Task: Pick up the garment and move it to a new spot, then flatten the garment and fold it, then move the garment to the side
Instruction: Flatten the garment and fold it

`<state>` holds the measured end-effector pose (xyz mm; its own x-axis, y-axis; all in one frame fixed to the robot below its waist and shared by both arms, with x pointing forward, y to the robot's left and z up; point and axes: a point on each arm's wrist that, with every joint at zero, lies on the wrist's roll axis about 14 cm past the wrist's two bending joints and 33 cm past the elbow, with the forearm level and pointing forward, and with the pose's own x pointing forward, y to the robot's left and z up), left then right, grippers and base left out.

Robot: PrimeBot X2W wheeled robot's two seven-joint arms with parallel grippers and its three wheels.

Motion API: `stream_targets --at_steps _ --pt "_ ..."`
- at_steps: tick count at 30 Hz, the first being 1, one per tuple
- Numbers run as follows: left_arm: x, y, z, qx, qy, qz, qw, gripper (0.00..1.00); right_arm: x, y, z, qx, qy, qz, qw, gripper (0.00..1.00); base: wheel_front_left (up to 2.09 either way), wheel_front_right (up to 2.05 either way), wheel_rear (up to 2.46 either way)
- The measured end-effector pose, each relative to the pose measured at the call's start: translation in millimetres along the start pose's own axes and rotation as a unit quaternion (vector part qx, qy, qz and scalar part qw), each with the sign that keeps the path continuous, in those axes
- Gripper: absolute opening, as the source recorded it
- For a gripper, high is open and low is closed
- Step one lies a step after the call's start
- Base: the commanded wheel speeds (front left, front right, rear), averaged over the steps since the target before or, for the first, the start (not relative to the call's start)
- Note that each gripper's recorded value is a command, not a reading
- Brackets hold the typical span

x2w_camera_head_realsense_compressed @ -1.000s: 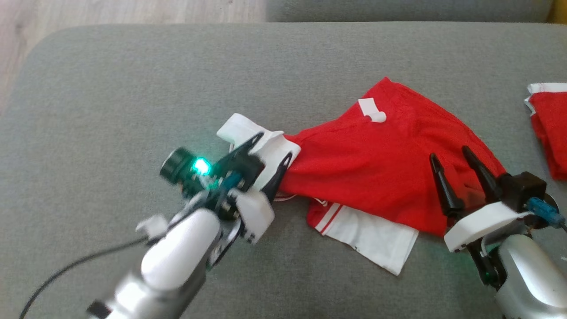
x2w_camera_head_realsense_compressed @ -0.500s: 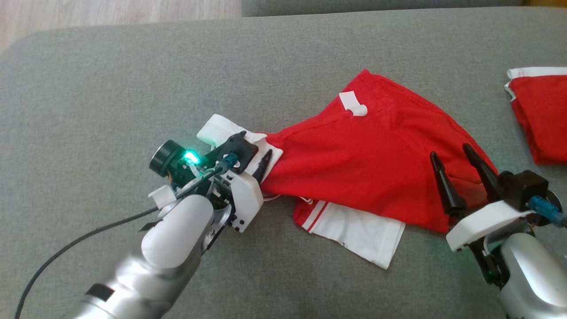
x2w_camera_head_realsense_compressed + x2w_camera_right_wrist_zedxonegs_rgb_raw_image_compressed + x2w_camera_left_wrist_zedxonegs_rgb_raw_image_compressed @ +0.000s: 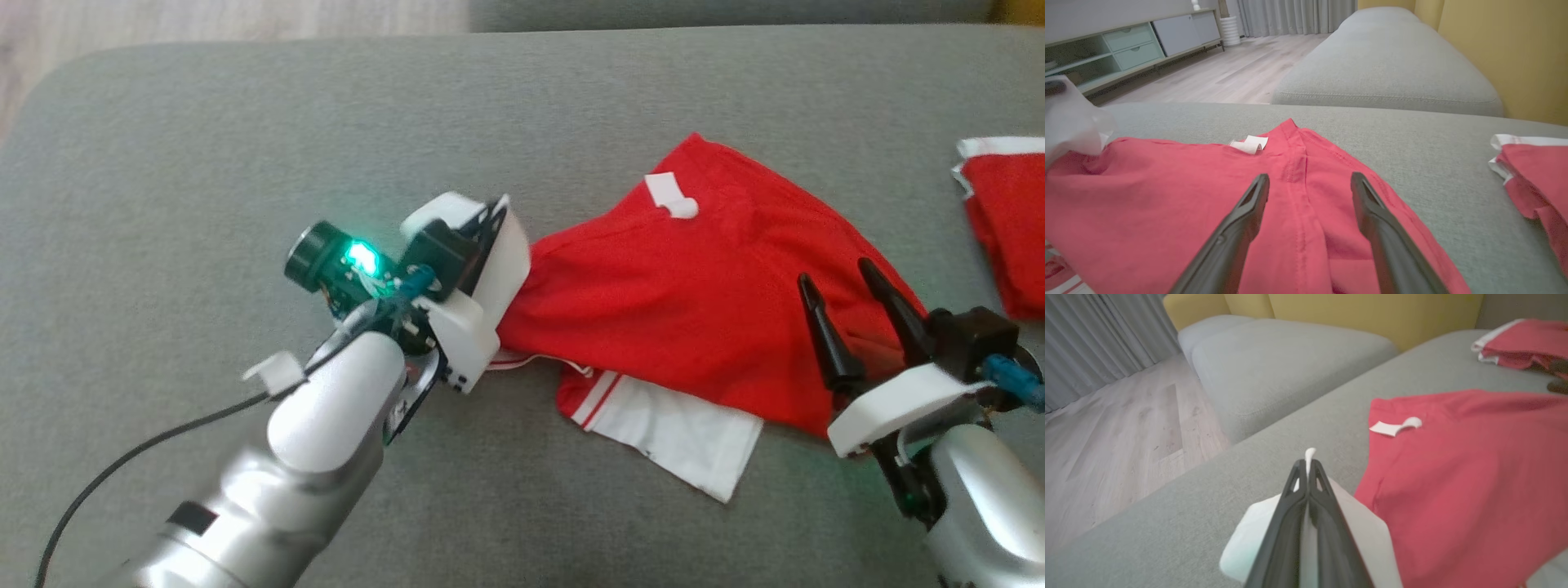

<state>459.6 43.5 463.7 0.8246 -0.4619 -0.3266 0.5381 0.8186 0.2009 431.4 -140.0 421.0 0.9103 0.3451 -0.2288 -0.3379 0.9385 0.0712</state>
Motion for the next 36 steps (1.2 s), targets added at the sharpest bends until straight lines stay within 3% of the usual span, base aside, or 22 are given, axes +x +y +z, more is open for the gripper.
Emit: stream_targets --at_steps 3,8,12,18,34,35,36 --pt "-7 12 22 -0.030 -0.052 0.016 0.998 0.00 6 2 -1 -0.002 0.017 0.010 1.000 1.00 0.00 0.00 0.00" --pt "-30 42 35 -0.028 -0.107 0.057 0.992 0.00 27 2 5 0.001 0.046 0.025 0.999 1.00 0.00 0.00 0.00" --pt "-46 40 23 -0.040 -0.107 0.067 0.991 0.00 47 5 15 0.016 0.056 0.035 0.998 1.00 0.00 0.00 0.00" --pt "-60 41 19 -0.049 -0.109 0.082 0.989 0.00 59 12 -4 0.043 0.114 0.048 0.991 1.00 0.00 0.00 0.00" --pt "-70 51 13 -0.053 -0.100 0.105 0.988 0.00 88 7 -27 0.046 0.191 0.047 0.979 1.00 0.00 0.00 0.00" --pt "-71 52 13 -0.053 -0.100 0.106 0.988 0.00 88 6 -27 0.043 0.193 0.046 0.979 0.96 0.00 0.00 0.00" --pt "-71 52 13 -0.053 -0.100 0.107 0.988 0.00 88 5 -28 0.042 0.195 0.045 0.979 0.81 0.00 0.00 0.00"
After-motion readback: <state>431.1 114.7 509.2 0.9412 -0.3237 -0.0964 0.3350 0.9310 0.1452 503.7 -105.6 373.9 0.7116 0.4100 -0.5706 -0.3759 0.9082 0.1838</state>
